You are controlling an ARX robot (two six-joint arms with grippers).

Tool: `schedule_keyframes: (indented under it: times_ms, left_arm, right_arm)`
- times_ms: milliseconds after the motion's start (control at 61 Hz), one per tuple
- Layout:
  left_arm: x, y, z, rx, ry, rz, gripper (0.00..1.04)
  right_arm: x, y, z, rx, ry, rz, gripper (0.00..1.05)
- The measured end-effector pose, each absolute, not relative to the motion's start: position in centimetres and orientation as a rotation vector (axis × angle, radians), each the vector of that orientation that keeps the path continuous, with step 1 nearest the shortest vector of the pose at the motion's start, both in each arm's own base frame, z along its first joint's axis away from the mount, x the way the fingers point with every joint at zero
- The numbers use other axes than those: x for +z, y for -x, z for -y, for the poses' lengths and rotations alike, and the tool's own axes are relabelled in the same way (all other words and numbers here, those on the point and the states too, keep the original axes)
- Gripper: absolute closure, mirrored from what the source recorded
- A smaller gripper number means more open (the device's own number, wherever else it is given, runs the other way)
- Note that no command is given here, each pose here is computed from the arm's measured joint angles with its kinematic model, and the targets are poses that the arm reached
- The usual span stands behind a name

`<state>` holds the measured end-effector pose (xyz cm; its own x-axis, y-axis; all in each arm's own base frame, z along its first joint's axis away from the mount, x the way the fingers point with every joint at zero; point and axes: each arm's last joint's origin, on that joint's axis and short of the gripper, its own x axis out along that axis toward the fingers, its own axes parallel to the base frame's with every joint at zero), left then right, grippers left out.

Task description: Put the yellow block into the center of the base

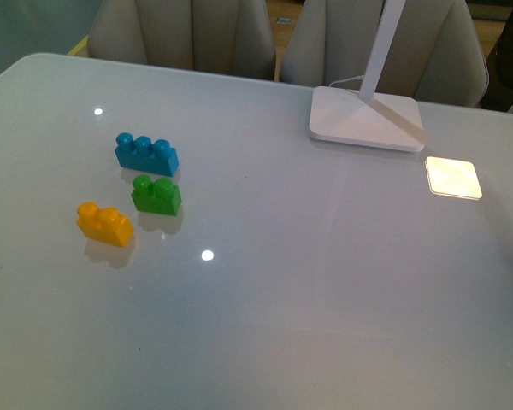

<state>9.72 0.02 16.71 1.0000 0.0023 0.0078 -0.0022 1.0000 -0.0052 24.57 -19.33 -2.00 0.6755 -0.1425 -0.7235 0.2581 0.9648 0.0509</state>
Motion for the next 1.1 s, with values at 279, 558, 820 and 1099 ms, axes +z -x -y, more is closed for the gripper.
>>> schedule_keyframes:
  times_ms: [279, 558, 820, 1099]
  left_arm:
    - [16.7, -9.7, 0.0, 0.002, 0.005, 0.008, 0.07]
    - [16.7, -9.7, 0.0, 0.002, 0.005, 0.008, 0.07]
    - [16.7, -9.7, 0.0, 0.002, 0.005, 0.008, 0.07]
    - [16.7, -9.7, 0.0, 0.002, 0.005, 0.008, 0.07]
  right_arm:
    - [-2.7, -24.7, 20.5, -0.240, -0.158, -0.805, 0.09]
    - [-3.6, -24.5, 20.8, -0.245, -0.181, -0.820, 0.09]
    - [-4.4, -25.2, 20.4, -0.232, -0.205, -0.801, 0.09]
    - [-4.8, -26.0, 18.3, -0.197, -0.198, -0.800, 0.09]
